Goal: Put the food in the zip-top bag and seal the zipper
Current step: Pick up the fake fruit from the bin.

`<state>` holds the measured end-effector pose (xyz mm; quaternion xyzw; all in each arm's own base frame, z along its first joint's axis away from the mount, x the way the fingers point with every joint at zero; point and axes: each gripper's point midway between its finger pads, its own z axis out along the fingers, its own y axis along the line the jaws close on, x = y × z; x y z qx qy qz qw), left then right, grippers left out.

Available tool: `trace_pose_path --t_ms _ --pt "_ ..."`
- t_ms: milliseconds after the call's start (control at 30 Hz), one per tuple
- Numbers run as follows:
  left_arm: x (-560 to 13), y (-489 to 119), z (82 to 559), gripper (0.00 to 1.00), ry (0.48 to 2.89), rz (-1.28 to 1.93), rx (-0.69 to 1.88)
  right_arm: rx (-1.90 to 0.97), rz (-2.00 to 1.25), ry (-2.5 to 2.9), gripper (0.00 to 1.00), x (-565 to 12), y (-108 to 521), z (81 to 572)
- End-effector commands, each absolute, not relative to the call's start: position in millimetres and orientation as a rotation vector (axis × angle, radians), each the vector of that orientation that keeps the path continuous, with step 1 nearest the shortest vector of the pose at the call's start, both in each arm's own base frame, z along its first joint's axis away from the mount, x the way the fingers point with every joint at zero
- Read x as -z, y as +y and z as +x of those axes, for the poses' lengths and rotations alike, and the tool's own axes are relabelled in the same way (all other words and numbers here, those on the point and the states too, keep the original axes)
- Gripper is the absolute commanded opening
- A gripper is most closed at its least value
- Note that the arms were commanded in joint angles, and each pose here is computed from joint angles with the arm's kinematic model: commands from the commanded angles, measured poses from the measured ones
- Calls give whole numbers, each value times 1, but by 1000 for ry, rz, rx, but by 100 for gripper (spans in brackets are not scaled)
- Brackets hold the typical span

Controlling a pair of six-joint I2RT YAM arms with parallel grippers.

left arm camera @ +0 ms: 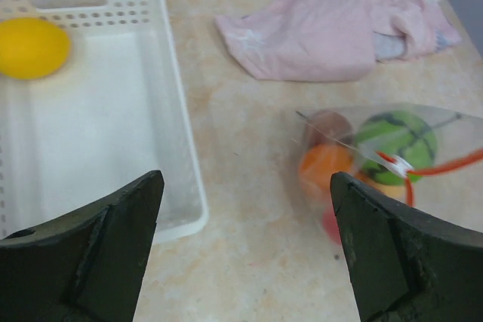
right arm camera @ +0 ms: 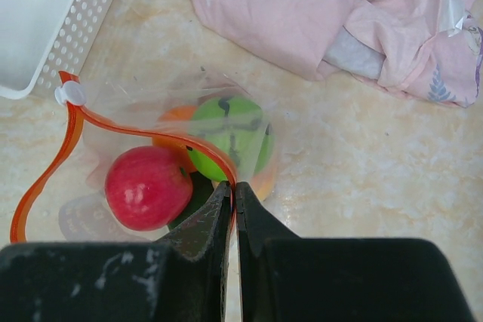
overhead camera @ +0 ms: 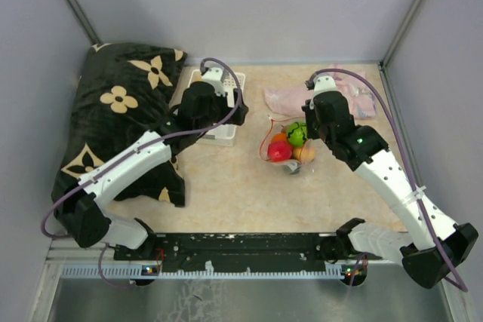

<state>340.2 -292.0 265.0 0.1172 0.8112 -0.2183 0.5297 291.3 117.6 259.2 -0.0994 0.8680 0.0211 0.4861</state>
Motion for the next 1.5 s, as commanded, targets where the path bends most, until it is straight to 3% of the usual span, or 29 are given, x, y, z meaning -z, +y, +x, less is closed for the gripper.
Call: trace_pose_path --t_ms 0,567,1033,1467 --pt "-260 -258 375 98 1933 178 442 -112 -197 2020 6 -290 120 296" --pt "-191 -180 510 99 2011 32 118 -98 -225 2032 6 -286 120 296" --pt "-141 -178 585 100 1961 717 -136 -48 -256 2061 7 -271 116 298" --pt "-90 -168 597 99 2050 1024 -187 -37 -257 2072 6 -267 115 298"
